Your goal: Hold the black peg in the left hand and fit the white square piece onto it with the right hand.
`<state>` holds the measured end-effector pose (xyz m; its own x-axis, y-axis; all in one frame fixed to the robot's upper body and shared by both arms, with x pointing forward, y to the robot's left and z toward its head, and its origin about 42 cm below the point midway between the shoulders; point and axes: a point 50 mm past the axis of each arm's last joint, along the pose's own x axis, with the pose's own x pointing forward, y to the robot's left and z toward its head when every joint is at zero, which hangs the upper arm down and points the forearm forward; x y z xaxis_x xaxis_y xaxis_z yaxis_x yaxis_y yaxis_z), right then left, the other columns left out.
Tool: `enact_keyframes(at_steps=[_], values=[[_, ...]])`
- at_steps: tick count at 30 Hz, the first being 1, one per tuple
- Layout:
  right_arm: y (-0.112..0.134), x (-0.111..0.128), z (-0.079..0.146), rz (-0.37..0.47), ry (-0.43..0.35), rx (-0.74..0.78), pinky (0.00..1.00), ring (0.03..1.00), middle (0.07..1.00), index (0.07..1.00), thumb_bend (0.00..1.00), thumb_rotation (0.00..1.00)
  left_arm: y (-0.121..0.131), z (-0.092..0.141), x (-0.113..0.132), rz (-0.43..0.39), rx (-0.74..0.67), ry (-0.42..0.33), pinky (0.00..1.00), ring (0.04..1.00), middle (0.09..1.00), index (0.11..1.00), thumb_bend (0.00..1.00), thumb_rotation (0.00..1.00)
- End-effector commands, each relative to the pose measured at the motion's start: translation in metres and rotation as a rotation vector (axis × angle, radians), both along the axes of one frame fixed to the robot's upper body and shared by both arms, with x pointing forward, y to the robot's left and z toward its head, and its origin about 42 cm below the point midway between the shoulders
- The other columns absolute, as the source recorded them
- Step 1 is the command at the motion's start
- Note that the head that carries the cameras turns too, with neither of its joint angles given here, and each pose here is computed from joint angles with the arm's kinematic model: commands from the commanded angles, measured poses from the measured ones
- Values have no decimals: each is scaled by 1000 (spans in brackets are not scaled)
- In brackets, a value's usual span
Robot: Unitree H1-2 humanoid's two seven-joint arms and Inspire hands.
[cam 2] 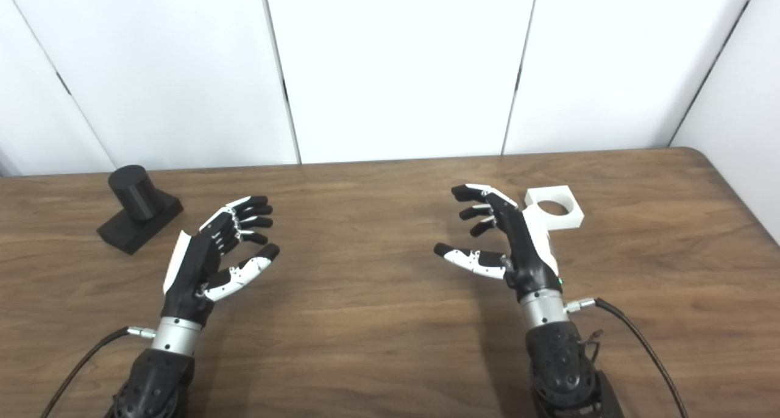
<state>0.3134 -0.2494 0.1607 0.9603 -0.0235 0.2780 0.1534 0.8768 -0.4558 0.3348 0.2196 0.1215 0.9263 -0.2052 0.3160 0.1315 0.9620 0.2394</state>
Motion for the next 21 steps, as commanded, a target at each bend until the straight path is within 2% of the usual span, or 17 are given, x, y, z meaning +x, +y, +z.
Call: enact_keyframes(at_steps=[1,3,12,17,21], values=[[1,8,18,19,-91,0,481,630,723,708,591,47,-2,18,11,-4,-12,-81,595,714,764,774,605,227],[1,7,18,16,-84,-1,485,630,720,710,598,51,-4,18,11,-3,-20,-75,592,716,773,790,598,208],[-1,5,19,19,-78,0,489,630,722,709,597,41,-7,19,9,5,-9,-70,598,721,781,815,601,238],[-9,3,20,12,-65,12,520,651,727,716,592,52,-17,17,8,-18,0,-68,601,731,794,817,584,247],[-18,1,22,26,-82,19,502,655,732,716,579,4,-30,16,8,-29,-15,-64,592,731,788,802,583,212]])
